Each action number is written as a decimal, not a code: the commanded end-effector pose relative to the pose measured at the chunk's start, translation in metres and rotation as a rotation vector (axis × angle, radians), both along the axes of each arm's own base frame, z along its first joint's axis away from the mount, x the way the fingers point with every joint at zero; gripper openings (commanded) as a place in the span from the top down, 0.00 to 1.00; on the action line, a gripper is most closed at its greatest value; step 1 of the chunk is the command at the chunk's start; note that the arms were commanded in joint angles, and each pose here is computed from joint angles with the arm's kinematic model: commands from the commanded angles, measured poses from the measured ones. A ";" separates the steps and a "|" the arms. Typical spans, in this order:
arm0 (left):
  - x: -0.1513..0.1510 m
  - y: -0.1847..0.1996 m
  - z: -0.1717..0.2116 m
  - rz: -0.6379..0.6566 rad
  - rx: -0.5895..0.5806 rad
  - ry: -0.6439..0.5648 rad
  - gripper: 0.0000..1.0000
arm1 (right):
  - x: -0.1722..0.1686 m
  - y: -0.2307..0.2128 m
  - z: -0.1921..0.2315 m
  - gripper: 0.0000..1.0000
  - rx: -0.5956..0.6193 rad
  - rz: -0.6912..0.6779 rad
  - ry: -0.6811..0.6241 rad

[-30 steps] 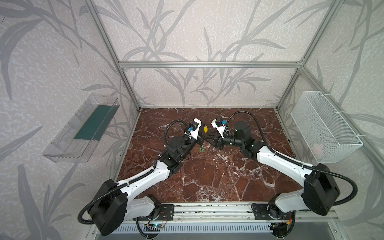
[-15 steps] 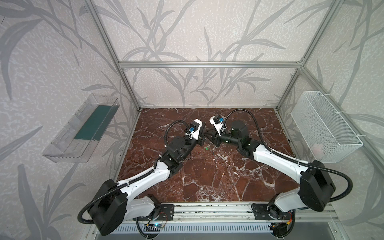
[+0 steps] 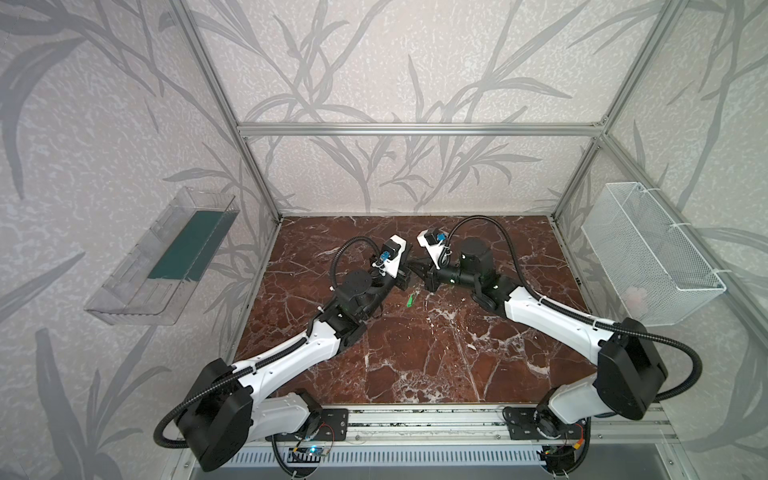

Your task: Put the keys on the keyring

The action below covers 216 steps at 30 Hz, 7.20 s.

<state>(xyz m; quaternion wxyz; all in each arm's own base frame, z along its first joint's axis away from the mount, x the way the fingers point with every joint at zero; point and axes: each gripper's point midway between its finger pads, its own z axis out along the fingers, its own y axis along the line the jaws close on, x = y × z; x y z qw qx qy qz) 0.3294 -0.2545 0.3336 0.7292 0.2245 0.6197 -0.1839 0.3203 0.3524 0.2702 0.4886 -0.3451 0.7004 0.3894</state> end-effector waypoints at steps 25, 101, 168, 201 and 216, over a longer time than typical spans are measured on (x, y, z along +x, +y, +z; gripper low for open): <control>0.026 0.073 -0.007 0.172 0.010 0.323 0.67 | 0.029 -0.026 0.013 1.00 0.241 0.081 0.275; 0.038 0.066 -0.045 -0.147 -0.226 0.745 1.00 | 0.049 -0.057 -0.031 0.70 0.103 -0.095 0.278; 0.155 0.099 -0.214 0.581 0.440 1.137 1.00 | 0.056 -0.122 -0.048 0.69 -0.110 -0.348 0.182; 0.158 0.041 -0.254 0.509 0.420 1.222 0.91 | 0.054 -0.128 -0.048 0.69 -0.102 -0.359 0.182; 0.162 0.014 -0.244 0.390 0.326 1.220 0.82 | 0.054 -0.131 -0.044 0.68 -0.100 -0.366 0.173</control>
